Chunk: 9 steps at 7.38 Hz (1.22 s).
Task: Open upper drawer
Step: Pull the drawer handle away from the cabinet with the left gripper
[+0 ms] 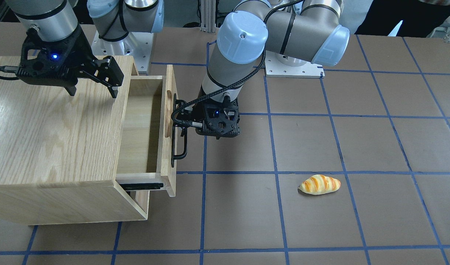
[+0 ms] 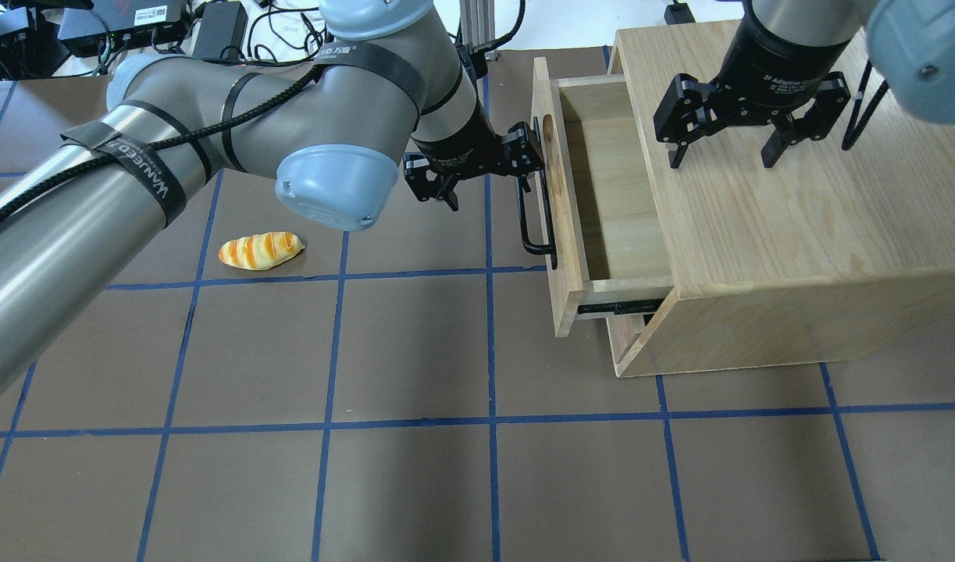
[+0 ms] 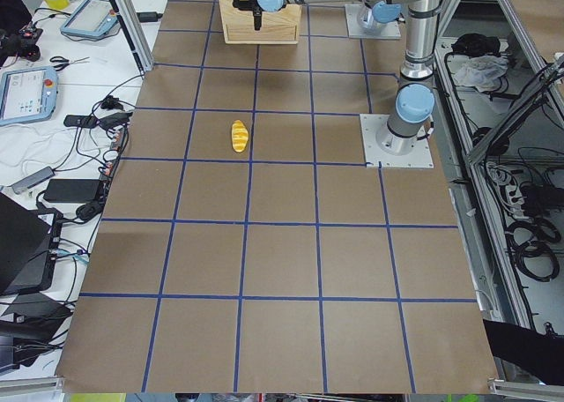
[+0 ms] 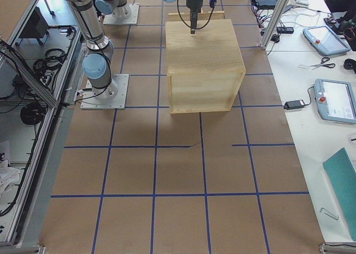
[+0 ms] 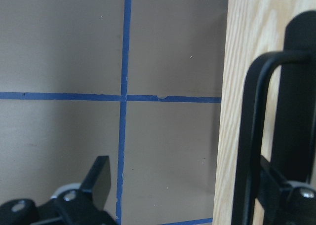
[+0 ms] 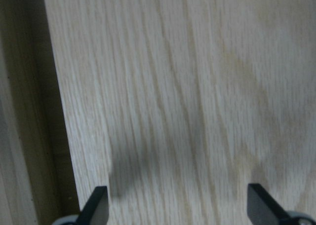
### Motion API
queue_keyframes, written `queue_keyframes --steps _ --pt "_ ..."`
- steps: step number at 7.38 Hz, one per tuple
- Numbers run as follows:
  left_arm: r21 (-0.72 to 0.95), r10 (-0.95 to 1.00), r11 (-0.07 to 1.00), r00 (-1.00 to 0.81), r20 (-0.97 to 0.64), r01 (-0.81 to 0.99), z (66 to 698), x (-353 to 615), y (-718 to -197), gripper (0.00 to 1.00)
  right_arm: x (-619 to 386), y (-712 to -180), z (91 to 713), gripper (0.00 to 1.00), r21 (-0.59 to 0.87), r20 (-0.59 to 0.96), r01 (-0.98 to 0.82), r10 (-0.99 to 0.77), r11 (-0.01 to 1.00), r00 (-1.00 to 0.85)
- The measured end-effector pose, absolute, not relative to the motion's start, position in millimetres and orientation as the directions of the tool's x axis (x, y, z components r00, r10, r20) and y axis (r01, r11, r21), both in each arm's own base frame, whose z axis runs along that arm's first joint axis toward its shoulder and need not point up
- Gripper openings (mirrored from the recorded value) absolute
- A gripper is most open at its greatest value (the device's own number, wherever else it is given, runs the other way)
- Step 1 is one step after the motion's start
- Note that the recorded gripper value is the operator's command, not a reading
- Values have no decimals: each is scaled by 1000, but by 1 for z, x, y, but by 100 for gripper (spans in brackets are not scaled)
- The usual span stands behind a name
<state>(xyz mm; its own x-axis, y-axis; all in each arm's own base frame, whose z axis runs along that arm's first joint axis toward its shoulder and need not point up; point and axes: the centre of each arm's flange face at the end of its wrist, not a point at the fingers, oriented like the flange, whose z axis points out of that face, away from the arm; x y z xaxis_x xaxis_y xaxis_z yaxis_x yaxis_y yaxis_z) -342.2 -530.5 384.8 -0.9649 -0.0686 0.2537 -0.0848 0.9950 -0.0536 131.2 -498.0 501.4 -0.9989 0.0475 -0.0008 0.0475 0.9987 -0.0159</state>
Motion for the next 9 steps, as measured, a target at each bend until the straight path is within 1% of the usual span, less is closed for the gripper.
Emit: queue_keyframes --steps 9 --pt "-59 -63 995 -973 221 -78 392 -295 -546 100 131 -498 502 100 -17 -1 48 48 999 -999"
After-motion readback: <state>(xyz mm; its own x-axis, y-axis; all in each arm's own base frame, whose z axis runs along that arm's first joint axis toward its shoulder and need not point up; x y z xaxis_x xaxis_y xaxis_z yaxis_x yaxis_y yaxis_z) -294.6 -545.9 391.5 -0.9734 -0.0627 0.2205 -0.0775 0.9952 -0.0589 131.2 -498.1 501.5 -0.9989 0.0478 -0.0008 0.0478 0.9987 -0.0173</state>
